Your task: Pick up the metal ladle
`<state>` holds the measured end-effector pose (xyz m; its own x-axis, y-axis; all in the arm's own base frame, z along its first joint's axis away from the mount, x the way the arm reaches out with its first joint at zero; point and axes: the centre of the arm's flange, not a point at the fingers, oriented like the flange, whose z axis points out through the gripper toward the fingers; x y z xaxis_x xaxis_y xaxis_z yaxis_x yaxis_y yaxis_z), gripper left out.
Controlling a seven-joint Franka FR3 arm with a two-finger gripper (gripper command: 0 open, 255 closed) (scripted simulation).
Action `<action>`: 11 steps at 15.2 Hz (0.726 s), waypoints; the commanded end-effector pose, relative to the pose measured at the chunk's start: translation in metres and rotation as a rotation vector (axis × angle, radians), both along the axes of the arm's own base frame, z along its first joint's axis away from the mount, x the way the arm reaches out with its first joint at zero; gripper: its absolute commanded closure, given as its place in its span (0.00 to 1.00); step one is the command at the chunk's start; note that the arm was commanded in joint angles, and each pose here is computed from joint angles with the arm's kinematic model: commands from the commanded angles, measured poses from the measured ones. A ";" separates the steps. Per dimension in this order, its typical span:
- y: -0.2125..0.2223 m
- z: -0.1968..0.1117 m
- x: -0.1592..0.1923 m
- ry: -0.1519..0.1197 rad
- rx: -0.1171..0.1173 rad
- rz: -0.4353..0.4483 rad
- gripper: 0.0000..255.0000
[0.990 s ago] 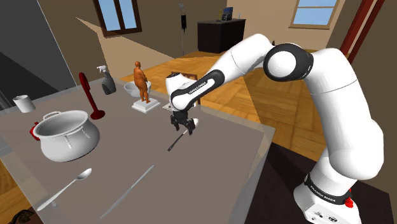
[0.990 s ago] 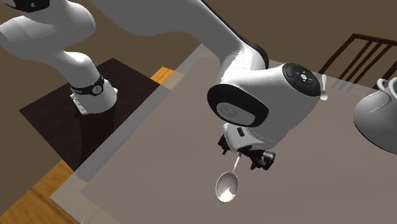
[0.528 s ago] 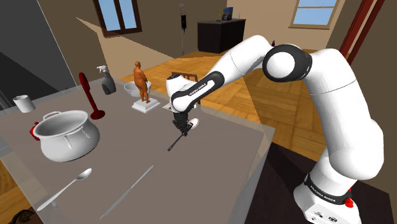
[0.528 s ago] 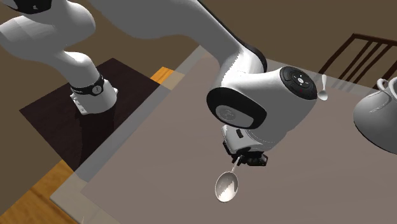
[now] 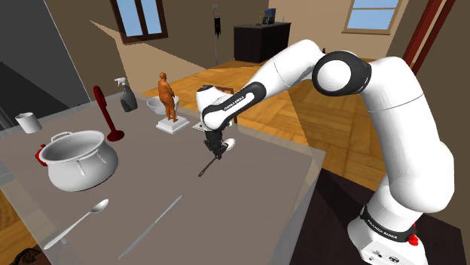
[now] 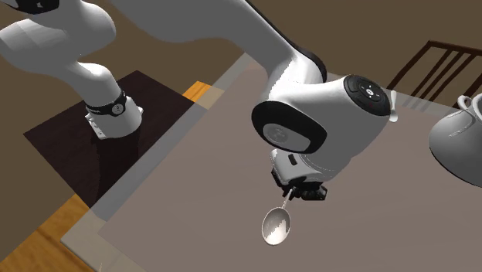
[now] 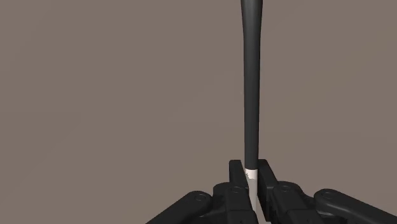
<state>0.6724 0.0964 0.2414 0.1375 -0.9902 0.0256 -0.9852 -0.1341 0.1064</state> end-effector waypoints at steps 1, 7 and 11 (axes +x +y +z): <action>0.000 0.010 0.000 0.000 0.000 0.000 1.00; 0.000 0.042 0.000 0.000 0.000 0.000 1.00; 0.000 0.063 0.000 0.000 0.000 0.000 1.00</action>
<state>0.6723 0.0965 0.2987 0.1374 -0.9902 0.0257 -0.9853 -0.1340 0.1060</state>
